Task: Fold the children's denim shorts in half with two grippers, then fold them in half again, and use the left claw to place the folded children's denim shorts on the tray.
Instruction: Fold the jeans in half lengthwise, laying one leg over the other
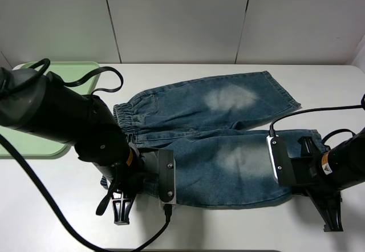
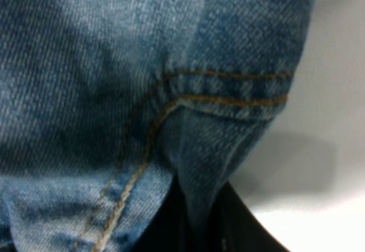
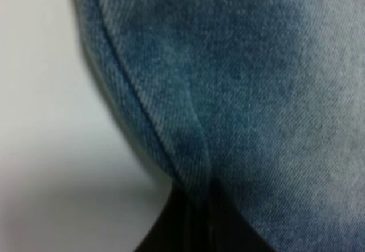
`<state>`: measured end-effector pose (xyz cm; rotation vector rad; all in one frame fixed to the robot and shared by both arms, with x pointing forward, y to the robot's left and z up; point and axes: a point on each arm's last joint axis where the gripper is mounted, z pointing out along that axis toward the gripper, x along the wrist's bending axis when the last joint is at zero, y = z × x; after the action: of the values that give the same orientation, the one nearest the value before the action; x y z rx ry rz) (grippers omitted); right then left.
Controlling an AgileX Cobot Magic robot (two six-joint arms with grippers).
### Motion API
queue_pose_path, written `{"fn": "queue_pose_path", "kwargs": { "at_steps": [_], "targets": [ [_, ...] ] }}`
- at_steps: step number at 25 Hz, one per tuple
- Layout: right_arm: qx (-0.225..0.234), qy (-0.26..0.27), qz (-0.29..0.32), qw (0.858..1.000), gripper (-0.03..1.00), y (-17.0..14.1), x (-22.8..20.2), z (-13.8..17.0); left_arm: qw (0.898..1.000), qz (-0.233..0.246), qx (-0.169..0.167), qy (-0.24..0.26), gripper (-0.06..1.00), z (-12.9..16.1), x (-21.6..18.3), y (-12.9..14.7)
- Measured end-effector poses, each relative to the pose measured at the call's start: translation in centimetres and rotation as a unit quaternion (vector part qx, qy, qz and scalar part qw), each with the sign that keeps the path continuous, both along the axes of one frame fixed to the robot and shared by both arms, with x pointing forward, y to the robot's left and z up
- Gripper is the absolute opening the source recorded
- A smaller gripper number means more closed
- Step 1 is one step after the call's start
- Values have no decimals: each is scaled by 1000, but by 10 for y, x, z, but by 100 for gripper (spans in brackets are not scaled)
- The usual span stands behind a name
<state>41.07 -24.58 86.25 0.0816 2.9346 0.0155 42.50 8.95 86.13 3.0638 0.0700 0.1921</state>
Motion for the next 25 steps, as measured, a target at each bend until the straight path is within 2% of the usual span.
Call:
{"fn": "queue_pose_path", "kwargs": {
  "at_steps": [7,16,25],
  "targets": [
    [-15,11,-6,1000,-3,-4,-4,5,1000,-2,4,-1,3,7,-1,2],
    [-5,-32,-36,999,-3,-7,-7,30,1000,-1,-11,-23,3,43,-4,7],
    [4,-63,-78,995,-3,-2,13,59,999,-20,-1,-50,3,71,-7,17]
  ]
}}
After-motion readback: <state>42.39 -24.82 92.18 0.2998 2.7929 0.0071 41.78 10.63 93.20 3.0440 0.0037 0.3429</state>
